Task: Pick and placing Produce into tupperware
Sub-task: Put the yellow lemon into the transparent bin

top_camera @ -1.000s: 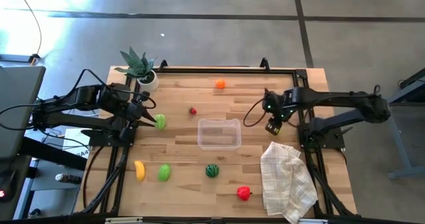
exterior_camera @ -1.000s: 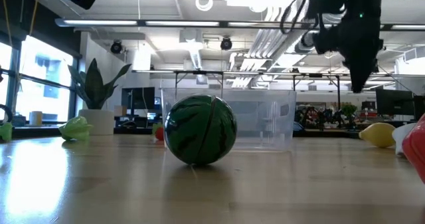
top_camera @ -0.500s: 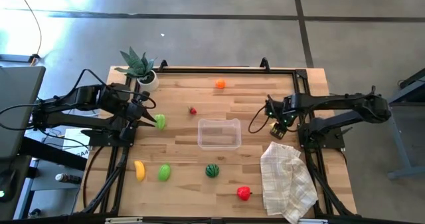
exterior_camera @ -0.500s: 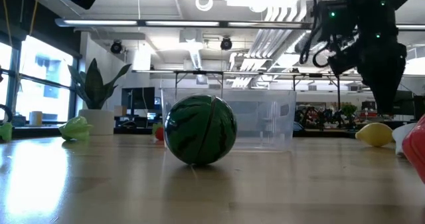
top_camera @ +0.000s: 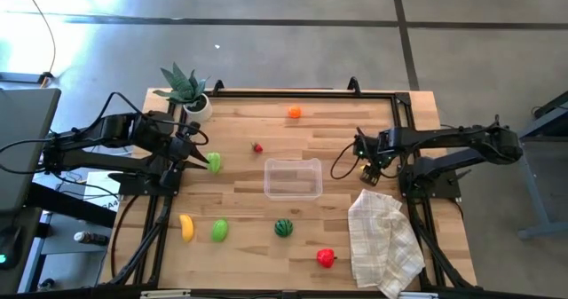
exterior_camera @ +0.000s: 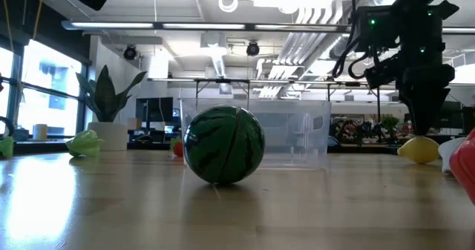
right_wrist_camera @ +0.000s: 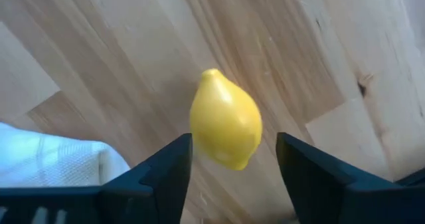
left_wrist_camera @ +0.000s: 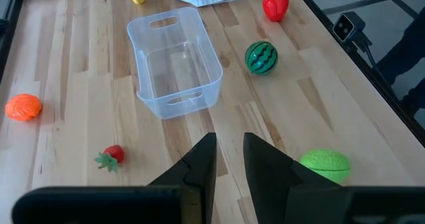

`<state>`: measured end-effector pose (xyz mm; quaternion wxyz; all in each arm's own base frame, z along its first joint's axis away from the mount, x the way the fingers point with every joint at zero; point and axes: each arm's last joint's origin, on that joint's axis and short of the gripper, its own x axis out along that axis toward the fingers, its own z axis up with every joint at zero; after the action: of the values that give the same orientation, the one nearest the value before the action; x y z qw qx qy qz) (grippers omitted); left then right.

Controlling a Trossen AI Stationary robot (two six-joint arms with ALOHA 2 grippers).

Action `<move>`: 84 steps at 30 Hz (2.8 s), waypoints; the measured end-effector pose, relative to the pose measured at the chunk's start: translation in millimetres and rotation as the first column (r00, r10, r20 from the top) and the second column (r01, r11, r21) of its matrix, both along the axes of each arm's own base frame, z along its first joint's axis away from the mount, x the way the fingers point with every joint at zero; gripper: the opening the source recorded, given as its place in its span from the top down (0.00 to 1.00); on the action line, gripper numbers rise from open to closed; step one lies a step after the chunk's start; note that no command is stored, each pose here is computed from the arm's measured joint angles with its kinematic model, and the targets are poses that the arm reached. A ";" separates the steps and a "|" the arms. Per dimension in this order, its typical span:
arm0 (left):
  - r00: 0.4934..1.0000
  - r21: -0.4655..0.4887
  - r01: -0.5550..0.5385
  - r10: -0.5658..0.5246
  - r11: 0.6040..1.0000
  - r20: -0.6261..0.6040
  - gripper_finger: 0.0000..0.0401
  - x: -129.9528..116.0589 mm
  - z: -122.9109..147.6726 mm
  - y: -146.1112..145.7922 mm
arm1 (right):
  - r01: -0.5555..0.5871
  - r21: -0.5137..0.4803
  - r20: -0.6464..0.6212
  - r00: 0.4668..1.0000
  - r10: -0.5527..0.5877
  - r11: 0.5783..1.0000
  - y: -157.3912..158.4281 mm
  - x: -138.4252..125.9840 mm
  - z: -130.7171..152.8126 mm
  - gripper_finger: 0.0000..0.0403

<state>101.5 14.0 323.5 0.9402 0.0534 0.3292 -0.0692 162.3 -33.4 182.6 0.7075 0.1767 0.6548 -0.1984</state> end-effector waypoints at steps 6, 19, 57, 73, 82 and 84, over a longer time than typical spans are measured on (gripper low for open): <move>1.000 0.000 0.000 0.000 1.000 0.000 0.83 0.0 0.0 0.0 | -0.007 -0.009 0.019 1.000 0.007 1.000 -0.8 3.3 -1.0 0.44; 1.000 0.000 0.000 0.000 1.000 0.000 0.83 0.1 0.0 0.0 | -0.032 0.078 -0.063 0.997 0.037 0.996 -2.0 19.4 -25.5 0.44; 1.000 0.000 0.000 0.000 1.000 0.000 0.83 0.1 0.0 0.0 | 0.069 0.107 -0.229 0.973 -0.043 0.992 -0.6 13.2 -47.7 0.44; 1.000 0.000 0.000 0.000 1.000 0.000 0.83 0.1 0.0 0.0 | 0.087 0.103 -0.228 0.972 -0.062 0.991 -0.6 13.6 -47.5 0.47; 1.000 0.000 0.000 0.000 1.000 0.000 0.83 0.1 0.0 0.0 | 0.100 0.118 -0.219 0.973 -0.072 0.988 -0.3 14.5 -47.2 0.52; 1.000 0.000 0.000 0.000 1.000 0.000 0.83 0.0 0.0 0.0 | 0.100 0.119 -0.218 0.973 -0.072 0.988 -0.2 14.6 -47.2 0.52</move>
<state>101.5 14.0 323.4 0.9401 0.0534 0.3294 -0.0692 176.8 -33.6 135.4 0.6109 0.2281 0.7302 -0.2037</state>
